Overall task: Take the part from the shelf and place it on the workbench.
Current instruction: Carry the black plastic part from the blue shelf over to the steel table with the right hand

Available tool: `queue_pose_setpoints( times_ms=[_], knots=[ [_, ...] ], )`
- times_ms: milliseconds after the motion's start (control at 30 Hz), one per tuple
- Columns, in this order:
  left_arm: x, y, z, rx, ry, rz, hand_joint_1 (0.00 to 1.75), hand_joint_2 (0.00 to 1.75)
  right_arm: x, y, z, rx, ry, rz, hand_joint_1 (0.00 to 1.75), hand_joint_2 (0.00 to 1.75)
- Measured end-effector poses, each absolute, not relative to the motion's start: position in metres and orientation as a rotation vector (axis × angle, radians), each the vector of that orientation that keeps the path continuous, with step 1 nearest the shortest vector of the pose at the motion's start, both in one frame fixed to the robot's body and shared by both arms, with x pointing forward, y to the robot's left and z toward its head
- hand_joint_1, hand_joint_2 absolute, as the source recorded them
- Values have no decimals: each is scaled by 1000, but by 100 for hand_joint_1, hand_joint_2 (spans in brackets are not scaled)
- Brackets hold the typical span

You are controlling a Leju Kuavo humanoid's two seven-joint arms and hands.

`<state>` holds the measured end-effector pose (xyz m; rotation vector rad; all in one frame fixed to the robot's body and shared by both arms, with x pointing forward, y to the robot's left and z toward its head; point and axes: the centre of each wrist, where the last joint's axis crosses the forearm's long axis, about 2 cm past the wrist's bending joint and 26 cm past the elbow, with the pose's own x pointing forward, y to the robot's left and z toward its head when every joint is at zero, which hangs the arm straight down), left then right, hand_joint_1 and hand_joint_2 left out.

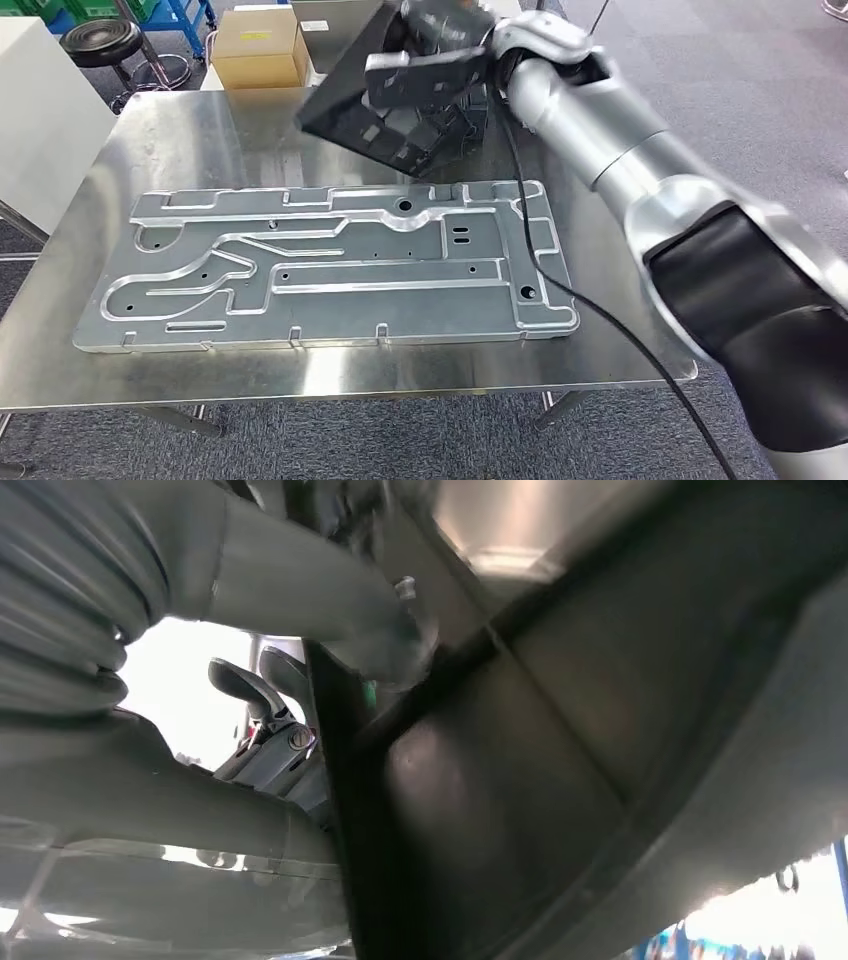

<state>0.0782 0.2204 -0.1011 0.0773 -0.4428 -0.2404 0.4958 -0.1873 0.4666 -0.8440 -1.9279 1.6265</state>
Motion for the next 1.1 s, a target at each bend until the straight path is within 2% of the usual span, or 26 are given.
queue_pose_setpoints(
  times_ms=[167, 433, 600, 800, 933, 1000, 1100],
  knots=[
    [79, 222, -101, 86, -457, -234, 0, 175, 496, -161, 390, -923, -1764, 1767, 175, 175],
    [76, 225, -102, 100, -448, -226, 0, 175, 487, -138, 335, -910, -1681, 1826, 175, 175],
    [69, 229, -104, 110, -439, -223, 0, 175, 479, -124, 314, -854, -1665, 1844, 175, 175],
    [69, 228, -104, 109, -451, -224, 0, 175, 474, -109, 313, -819, -1680, 1852, 175, 175],
    [69, 229, -104, 111, -453, -224, 0, 175, 472, -103, 313, -804, -1686, 1859, 0, 0],
    [68, 229, -104, 111, -453, -224, 0, 175, 471, -101, 312, -796, -1682, 1861, 0, 0],
    [68, 230, -104, 111, -457, -209, 0, 44, 469, -100, 306, -778, -1667, 1864, 0, 0]
  ],
)
